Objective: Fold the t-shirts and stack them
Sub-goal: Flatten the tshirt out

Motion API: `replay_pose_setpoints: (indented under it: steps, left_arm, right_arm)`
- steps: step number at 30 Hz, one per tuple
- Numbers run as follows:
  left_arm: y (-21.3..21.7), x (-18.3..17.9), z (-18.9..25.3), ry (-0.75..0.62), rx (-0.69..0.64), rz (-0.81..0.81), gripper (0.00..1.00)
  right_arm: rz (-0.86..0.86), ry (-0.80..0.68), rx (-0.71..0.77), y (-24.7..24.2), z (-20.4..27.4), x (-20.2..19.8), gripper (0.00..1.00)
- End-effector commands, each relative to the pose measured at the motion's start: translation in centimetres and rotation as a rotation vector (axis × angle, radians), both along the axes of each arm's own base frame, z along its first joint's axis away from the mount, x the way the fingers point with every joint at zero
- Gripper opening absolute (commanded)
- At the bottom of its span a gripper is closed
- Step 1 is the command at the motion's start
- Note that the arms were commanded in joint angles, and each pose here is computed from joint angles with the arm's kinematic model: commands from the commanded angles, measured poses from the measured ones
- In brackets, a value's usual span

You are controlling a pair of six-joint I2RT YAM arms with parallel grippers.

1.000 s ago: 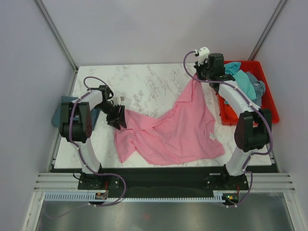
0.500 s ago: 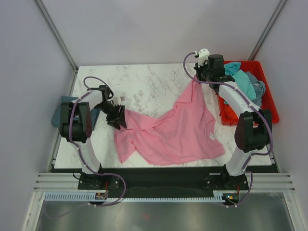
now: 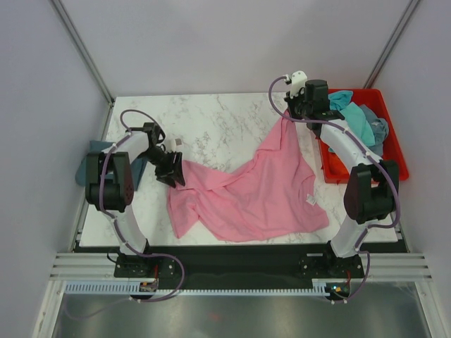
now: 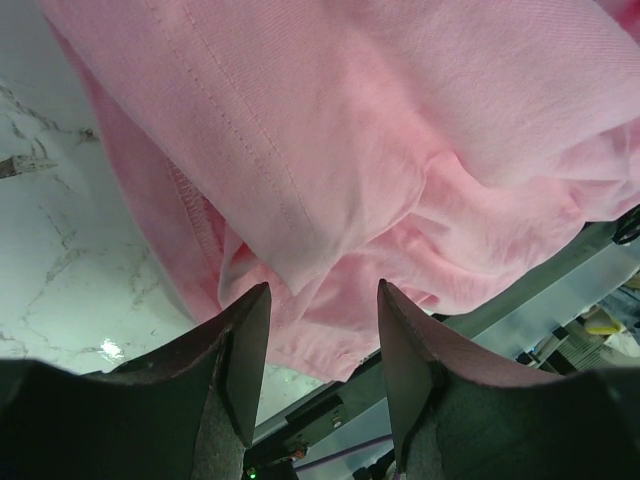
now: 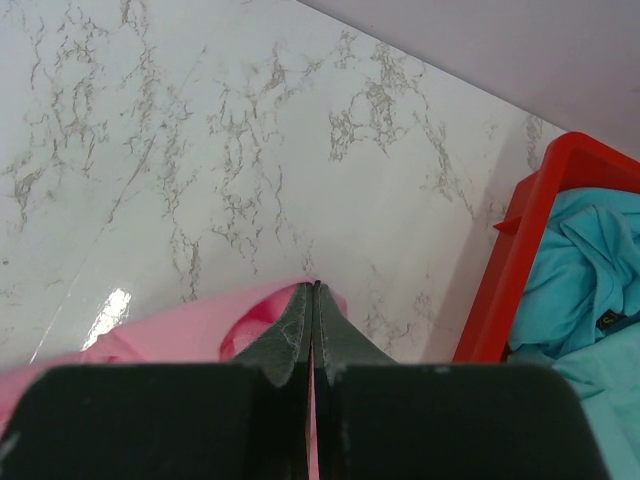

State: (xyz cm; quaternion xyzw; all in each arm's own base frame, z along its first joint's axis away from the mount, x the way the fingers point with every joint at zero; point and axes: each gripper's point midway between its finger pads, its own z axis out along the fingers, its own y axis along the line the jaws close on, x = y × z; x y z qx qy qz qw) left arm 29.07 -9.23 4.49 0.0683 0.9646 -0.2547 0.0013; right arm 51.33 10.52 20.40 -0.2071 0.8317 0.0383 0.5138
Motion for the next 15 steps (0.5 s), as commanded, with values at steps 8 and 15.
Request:
replay_pose_setpoints:
  steps: [8, 15]
  left_arm:
    - [-1.1, 1.5, 5.6, -0.153, -0.073, 0.012, 0.02]
    - [-1.0, 0.9, 5.1, -0.133, -0.069, 0.011, 0.02]
  right_arm:
    - [0.004, -0.081, 0.010, 0.1, 2.9, 0.0, 0.00]
    - [0.006, -0.085, 0.013, 0.3, 3.1, 0.1, 0.00]
